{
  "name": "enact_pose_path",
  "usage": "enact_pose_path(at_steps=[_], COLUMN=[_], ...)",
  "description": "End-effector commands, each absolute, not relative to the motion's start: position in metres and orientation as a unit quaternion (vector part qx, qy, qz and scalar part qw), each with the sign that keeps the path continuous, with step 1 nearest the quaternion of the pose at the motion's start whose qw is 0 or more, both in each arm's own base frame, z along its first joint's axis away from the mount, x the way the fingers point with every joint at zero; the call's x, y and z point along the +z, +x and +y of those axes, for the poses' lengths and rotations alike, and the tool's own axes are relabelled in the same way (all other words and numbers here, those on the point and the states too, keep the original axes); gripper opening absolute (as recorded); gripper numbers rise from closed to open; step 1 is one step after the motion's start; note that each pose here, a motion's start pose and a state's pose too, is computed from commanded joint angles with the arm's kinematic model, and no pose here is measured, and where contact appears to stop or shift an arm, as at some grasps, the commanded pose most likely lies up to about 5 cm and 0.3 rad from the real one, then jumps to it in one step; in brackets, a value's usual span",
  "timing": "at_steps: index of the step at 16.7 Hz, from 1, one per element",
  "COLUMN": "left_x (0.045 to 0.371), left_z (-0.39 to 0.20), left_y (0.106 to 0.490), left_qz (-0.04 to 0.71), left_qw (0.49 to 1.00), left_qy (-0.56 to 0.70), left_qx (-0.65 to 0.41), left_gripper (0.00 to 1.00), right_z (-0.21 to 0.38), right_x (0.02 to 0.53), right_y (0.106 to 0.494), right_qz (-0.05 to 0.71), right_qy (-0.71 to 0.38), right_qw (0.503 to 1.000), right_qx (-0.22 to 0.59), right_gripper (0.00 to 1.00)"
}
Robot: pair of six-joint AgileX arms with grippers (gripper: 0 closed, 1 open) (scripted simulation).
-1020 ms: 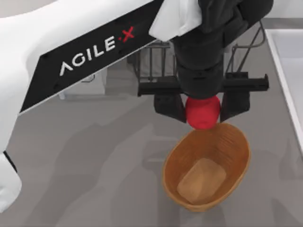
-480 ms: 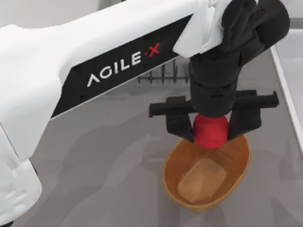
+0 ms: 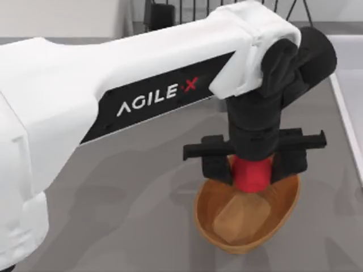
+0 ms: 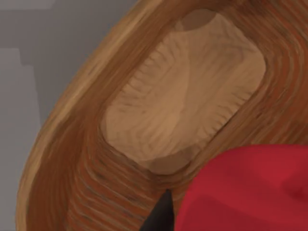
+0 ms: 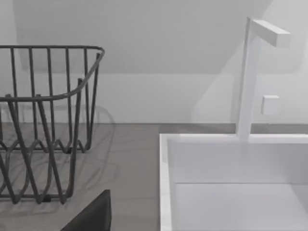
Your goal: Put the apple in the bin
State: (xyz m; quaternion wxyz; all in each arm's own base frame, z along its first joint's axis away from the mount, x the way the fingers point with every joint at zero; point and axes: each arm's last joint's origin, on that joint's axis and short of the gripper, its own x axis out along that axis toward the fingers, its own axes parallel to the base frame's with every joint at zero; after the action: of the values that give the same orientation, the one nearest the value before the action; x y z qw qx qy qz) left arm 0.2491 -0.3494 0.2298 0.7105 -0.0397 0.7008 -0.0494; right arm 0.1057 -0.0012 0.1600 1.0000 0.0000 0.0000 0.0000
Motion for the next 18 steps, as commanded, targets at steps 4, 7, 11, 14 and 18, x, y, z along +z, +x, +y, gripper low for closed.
enact_pose_path(at_steps=[4,7,11,14,18], left_x=[0.204,0.204,0.204,0.204,0.204], left_z=[-0.352,-0.352,-0.352,-0.352,-0.352], left_y=[0.246,0.246,0.246,0.246,0.246], left_qz=[0.705,0.705,0.705,0.705,0.705], left_qw=[0.707,0.707,0.707,0.707,0.707], left_qy=[-0.032,-0.032,-0.032,-0.032,-0.032], left_qx=[-0.048,-0.048,-0.048,-0.048,-0.048], left_gripper=[0.00,0.00,0.30,0.53,0.83], right_z=[-0.001,-0.001,-0.001,-0.001,-0.001], right_x=[0.160,0.160,0.160,0.160,0.160], right_y=[0.106,0.106,0.106,0.106,0.106], right_qz=[0.000,0.000,0.000,0.000,0.000], right_qy=[0.000,0.000,0.000,0.000,0.000], right_qw=[1.000,1.000,1.000,1.000,1.000], right_qx=[0.000,0.000,0.000,0.000,0.000], right_gripper=[1.00,1.00,1.00,1.00,1.00])
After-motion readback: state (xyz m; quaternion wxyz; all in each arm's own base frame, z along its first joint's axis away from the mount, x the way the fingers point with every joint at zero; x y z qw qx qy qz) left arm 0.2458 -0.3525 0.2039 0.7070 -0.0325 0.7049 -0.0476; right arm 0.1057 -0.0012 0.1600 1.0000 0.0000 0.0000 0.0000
